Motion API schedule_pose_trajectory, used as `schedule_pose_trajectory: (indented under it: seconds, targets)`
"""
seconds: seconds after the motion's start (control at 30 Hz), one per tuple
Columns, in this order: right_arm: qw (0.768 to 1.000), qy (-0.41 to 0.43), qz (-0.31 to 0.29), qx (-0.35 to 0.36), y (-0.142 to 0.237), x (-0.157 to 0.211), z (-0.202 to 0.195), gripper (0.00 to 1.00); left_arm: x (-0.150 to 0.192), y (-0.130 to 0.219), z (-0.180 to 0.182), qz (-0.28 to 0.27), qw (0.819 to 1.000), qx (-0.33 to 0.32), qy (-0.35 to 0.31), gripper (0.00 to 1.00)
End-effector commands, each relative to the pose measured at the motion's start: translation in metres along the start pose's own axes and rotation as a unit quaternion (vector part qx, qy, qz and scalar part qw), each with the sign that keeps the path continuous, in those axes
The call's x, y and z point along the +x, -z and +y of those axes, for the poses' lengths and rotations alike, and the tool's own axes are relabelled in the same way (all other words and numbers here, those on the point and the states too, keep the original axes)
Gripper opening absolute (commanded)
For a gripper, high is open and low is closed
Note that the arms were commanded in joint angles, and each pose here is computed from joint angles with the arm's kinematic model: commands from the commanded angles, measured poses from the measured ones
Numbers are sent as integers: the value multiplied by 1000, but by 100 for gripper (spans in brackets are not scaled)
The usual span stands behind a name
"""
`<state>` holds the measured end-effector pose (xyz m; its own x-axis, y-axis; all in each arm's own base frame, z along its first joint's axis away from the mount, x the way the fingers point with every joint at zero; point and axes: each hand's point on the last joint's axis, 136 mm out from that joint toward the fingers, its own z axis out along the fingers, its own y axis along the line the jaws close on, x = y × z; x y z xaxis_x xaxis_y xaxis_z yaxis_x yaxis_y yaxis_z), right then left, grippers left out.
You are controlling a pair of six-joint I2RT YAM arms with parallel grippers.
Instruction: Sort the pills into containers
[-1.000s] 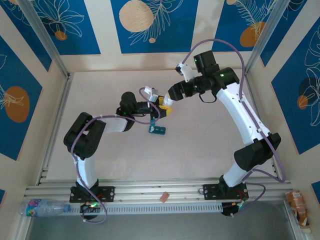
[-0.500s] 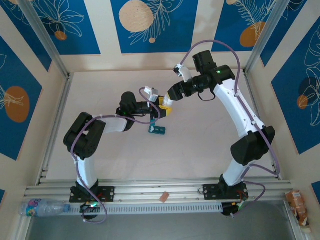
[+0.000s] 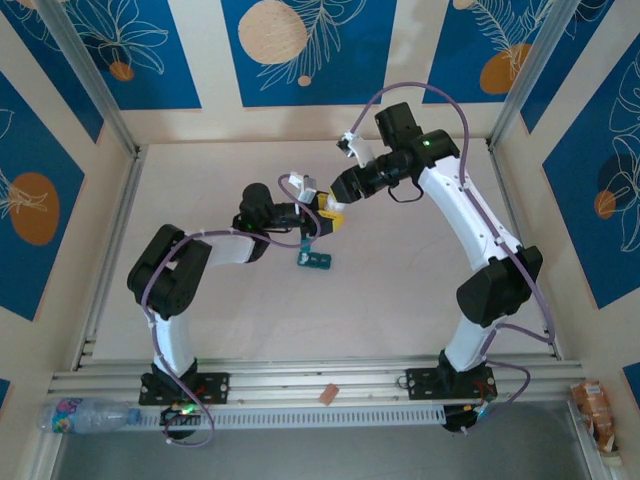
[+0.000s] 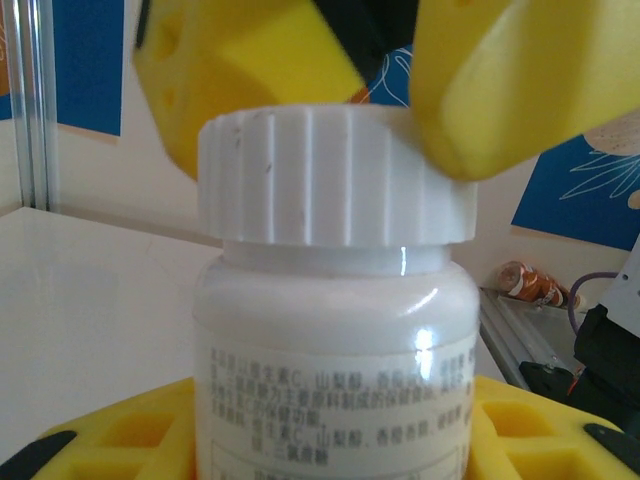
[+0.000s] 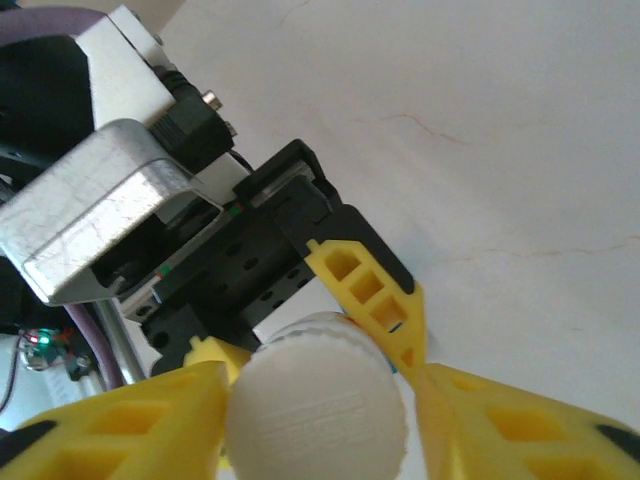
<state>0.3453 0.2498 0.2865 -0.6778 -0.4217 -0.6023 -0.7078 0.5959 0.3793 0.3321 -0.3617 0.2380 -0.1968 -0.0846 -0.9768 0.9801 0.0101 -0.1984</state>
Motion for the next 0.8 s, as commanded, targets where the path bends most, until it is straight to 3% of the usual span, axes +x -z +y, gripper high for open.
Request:
schedule_pose_trajectory:
  seconds: [0.0,0.17,0.3,0.5,0.77]
  targets:
    - [1000,-2,4,-7,0,1,3,41,-26,0,-10,-21,999,20,-40,0]
    - [1000,-26,6,8,-3,6,2,37,-29,-1,-11,-25,999,20,-41,0]
    - [994,-80,29,62,-14,18,-5,37,-31,-1,-10,-28,999,19,-42,0]
    - [964,-215,45,153,-27,47,-16,38,-30,-1,-9,-28,999,18,-41,0]
    - [957,-255,7,137,-32,50,-5,39,-28,-2,-8,-28,999,18,-40,0]
